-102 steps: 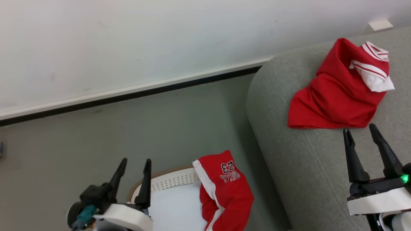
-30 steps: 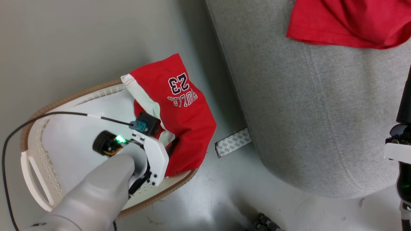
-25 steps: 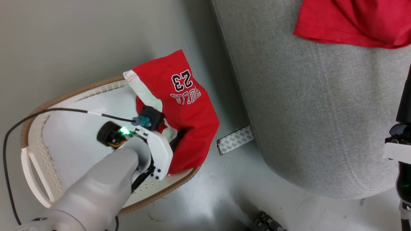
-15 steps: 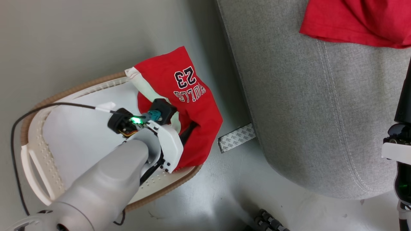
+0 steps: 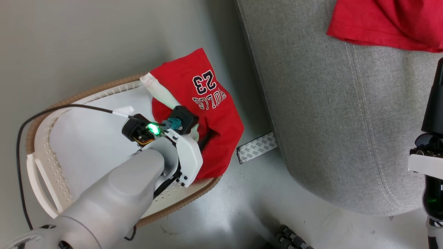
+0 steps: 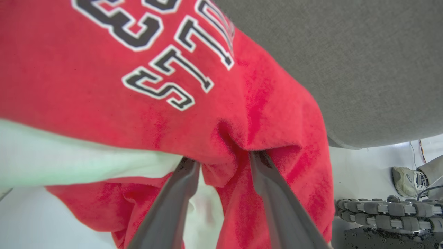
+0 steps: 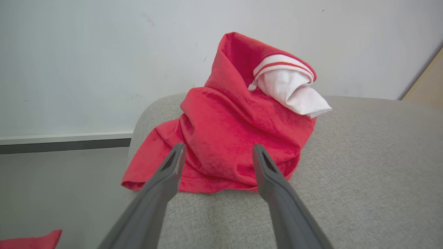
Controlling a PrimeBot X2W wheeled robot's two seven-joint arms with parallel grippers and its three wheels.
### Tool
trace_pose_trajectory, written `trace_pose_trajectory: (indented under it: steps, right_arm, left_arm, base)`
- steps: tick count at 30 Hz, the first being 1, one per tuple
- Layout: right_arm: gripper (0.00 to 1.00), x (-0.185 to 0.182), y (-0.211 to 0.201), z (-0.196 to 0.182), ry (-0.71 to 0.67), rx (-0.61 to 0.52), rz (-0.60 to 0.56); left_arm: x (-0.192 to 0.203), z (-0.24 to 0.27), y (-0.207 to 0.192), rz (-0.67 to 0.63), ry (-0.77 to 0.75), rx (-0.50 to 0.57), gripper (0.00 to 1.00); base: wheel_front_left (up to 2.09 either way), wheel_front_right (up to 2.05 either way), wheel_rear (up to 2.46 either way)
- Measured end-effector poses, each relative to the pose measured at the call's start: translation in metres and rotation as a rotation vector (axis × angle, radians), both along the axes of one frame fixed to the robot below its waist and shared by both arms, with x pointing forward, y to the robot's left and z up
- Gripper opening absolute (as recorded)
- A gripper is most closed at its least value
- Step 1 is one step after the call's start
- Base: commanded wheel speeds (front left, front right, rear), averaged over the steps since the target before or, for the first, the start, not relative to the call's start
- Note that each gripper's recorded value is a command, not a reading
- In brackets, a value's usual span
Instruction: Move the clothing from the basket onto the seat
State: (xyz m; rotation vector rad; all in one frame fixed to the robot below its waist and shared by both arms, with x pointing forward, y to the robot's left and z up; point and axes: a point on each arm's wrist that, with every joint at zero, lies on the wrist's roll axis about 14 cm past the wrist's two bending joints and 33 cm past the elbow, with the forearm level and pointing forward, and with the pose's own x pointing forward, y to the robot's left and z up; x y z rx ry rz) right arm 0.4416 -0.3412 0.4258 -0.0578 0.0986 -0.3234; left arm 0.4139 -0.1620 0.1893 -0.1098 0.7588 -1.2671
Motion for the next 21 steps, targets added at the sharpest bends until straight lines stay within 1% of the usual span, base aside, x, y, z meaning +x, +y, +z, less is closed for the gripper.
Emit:
trace_pose_trajectory:
  steps: [6,11,16,21]
  right_arm:
    - [1.0,0.001,0.002,-0.004,0.008,0.0,0.004]
    - [1.0,0.004,0.004,-0.002,0.001,0.003,0.013]
    - [1.0,0.011,0.007,0.006,-0.026,0.004,0.03]
    - [1.0,0.018,0.01,0.024,-0.069,-0.007,0.055]
  left_arm:
    - [0.0,0.001,0.001,-0.015,-0.011,-0.012,0.0]
    - [0.005,0.004,0.005,0.001,-0.02,-0.019,0.0]
    - [0.014,0.01,0.008,0.028,-0.041,-0.03,0.0]
    - [0.024,0.027,0.01,0.066,-0.069,-0.052,0.0]
  base:
    - [0.0,0.0,0.0]
    - [0.0,0.0,0.0]
    - [0.0,0.0,0.0]
    - [0.0,0.0,0.0]
